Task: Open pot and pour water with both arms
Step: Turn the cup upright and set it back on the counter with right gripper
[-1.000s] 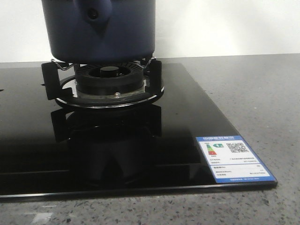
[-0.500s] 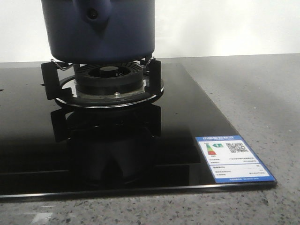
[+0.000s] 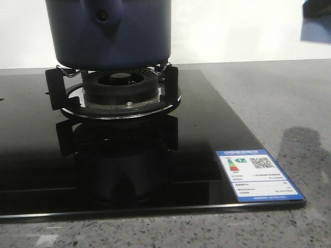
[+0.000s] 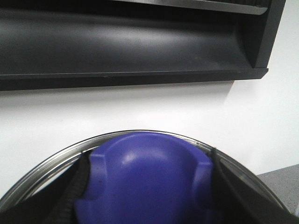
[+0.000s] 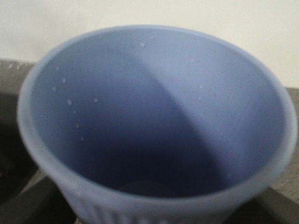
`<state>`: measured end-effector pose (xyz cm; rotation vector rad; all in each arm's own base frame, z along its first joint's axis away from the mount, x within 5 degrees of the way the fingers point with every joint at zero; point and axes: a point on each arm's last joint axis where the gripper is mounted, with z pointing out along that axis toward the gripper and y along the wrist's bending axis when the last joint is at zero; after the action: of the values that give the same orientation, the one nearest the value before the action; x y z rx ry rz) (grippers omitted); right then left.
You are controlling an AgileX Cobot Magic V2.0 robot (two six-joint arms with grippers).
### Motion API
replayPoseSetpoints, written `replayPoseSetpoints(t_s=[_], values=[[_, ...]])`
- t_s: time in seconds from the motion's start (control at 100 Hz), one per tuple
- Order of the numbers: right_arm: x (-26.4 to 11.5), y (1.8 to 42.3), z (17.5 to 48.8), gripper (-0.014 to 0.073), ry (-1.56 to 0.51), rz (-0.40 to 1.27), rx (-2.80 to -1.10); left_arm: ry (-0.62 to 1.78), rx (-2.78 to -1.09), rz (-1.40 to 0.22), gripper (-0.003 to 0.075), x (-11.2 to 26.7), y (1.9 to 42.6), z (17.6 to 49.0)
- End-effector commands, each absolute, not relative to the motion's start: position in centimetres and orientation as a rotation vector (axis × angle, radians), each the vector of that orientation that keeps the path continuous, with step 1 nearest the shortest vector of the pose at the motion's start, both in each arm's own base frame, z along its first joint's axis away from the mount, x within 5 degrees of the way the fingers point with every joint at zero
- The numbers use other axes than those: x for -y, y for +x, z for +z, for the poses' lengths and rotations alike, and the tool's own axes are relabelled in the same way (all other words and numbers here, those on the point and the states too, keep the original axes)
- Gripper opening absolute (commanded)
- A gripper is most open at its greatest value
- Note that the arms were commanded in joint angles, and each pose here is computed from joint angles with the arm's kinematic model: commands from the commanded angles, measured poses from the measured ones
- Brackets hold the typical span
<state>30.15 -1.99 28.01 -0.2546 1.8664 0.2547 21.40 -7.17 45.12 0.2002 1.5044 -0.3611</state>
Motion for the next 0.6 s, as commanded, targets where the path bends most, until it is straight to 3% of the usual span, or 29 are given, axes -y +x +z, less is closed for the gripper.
replayPoseSetpoints(t_s=[0.0, 0.31, 0.59], values=[[1.7, 30.8, 28.6, 0.0293, -0.306, 0.289, -1.795, 0.134, -1.371, -0.348, 0.0358, 6.3, 20.4, 47.6], [2.2, 33.2, 24.6, 0.0293, -0.368, 0.263, -1.798, 0.134, -1.371, -0.348, 0.0358, 6.3, 20.4, 47.6], [2.1, 33.8, 23.8, 0.0293, -0.359, 0.302, -1.785, 0.134, -1.371, -0.348, 0.0358, 6.3, 20.4, 47.6]])
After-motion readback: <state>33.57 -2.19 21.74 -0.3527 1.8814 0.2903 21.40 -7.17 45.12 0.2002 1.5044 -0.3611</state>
